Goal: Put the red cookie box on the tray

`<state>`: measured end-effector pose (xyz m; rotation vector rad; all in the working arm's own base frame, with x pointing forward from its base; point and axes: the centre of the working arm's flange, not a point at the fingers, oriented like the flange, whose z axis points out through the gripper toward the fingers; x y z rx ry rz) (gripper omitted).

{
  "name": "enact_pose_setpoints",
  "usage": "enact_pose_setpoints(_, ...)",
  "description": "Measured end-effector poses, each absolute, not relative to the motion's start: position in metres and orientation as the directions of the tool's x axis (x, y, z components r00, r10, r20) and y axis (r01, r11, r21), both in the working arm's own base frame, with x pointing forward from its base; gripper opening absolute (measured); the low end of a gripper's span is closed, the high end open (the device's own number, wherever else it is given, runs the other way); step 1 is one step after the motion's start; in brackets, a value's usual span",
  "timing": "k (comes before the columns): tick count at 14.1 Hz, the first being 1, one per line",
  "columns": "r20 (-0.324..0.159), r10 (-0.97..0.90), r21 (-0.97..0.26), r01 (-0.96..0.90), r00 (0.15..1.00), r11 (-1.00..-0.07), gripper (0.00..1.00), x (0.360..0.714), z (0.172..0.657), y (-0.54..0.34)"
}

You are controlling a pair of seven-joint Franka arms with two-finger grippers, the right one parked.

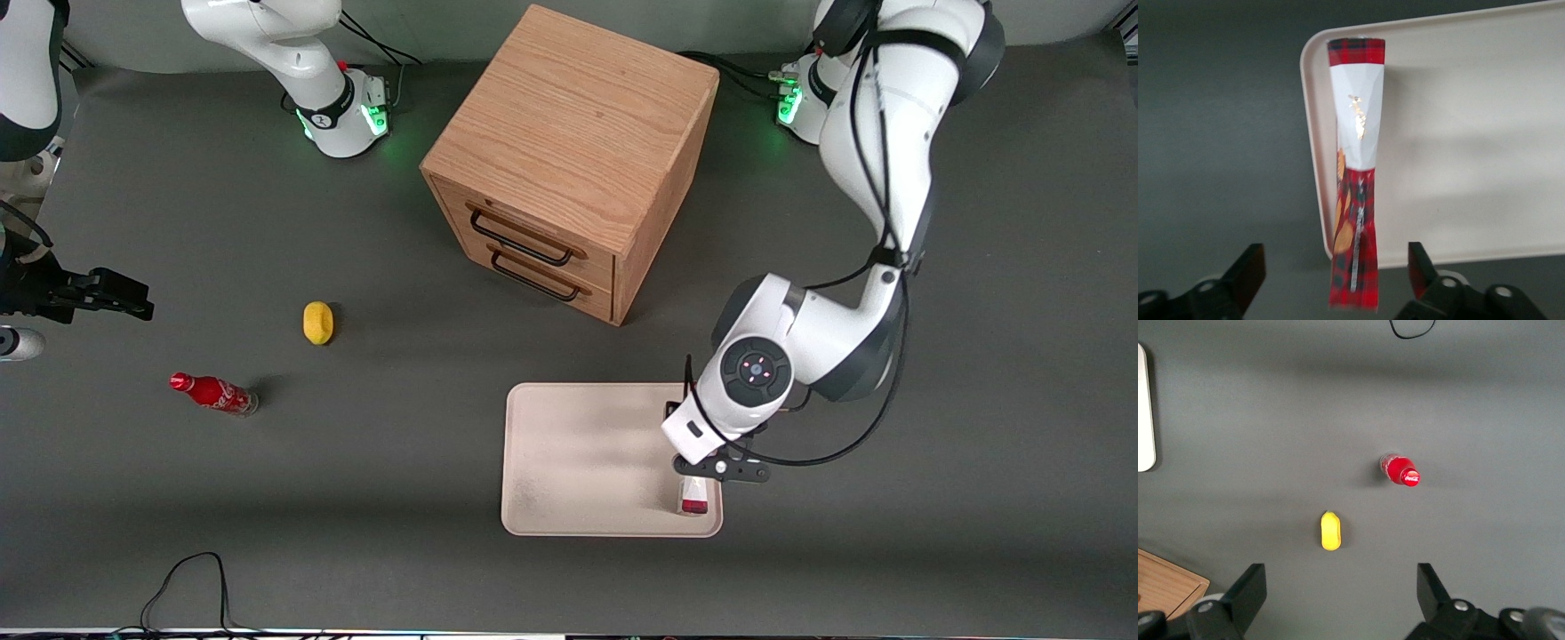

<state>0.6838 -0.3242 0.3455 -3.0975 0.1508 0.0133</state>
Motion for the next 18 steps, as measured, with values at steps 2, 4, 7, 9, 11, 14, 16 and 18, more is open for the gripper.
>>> enact_pose_setpoints(2,-0.013,-0.086,-0.053,-0.087,0.996,-0.995,1.0,0.67,0.41,-0.317)
enact_pose_setpoints(4,-0.039,-0.07,-0.056,-0.072,0.997,-0.996,1.0,0.646,0.48,-0.305)
enact_pose_setpoints(7,-0.079,-0.048,-0.056,-0.053,0.996,-0.997,1.0,0.609,0.559,-0.277)
enact_pose_setpoints(9,-0.102,-0.055,-0.053,-0.061,0.993,-0.997,1.0,0.594,0.587,-0.247)
enact_pose_setpoints(11,-0.117,-0.064,-0.045,-0.069,0.991,-0.997,1.0,0.583,0.603,-0.199)
enact_pose_setpoints(14,-0.131,-0.075,-0.044,-0.082,0.988,-0.996,1.0,0.567,0.613,-0.127)
enact_pose_setpoints(16,-0.127,-0.099,-0.04,-0.105,0.987,-0.994,1.0,0.559,0.611,-0.088)
enact_pose_setpoints(18,-0.111,-0.099,-0.032,-0.103,0.989,-0.994,1.0,0.554,0.604,-0.06)
